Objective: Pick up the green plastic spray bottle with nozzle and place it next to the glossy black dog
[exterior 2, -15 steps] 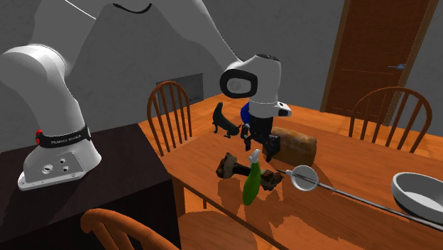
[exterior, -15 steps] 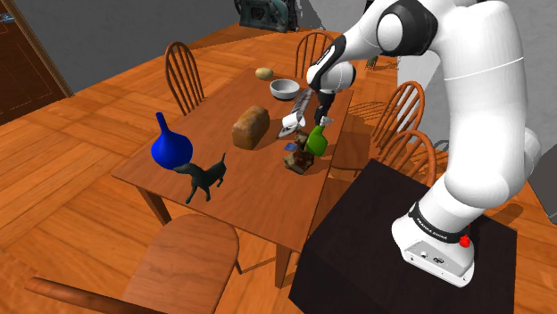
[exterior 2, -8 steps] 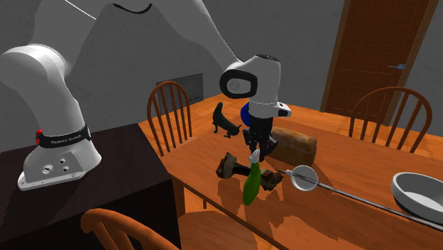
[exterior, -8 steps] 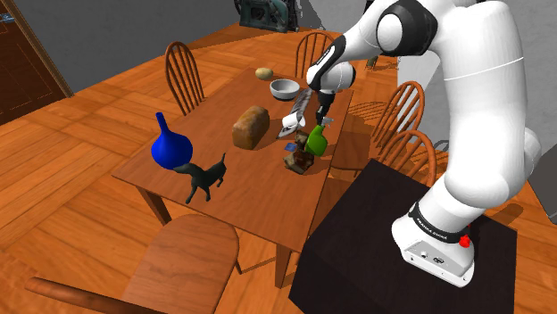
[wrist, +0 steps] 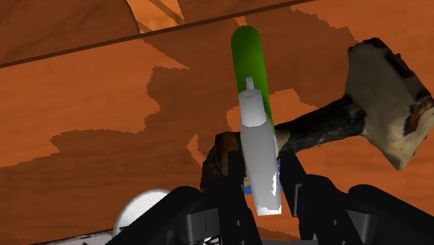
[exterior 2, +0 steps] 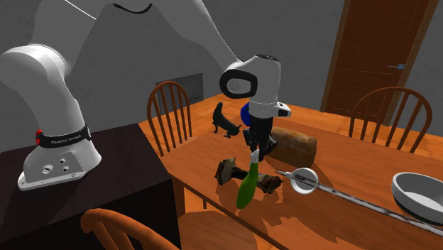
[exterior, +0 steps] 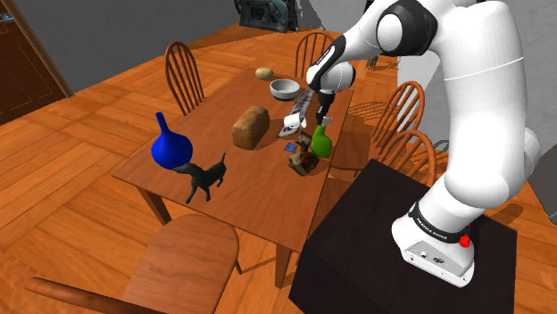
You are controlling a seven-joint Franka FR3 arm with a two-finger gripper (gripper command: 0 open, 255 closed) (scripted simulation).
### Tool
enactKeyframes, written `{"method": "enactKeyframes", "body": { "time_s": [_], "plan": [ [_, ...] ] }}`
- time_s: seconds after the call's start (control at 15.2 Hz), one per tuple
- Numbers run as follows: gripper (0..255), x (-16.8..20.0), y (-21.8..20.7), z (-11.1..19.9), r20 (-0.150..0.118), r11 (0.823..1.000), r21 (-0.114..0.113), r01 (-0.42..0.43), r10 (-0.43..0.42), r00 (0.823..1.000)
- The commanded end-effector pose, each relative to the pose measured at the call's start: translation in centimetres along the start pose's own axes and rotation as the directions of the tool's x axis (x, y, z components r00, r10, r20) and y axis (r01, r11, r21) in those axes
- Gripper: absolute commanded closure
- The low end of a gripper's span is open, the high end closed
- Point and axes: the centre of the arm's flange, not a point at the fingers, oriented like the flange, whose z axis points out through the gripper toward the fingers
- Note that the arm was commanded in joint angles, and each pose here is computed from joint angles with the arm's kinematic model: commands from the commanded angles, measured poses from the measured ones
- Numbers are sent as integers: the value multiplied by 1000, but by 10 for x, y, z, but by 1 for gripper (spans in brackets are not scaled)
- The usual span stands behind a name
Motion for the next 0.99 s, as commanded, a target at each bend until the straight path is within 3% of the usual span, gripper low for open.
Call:
{"method": "enactKeyframes", "body": {
  "time_s": [0.0, 0.92],
  "plan": [
    [255, 0, 0, -5, 0, 1000, 0, 0, 0, 1000],
    [255, 0, -1, -79, 0, 1000, 0, 0, 0, 1000]
  ]
}}
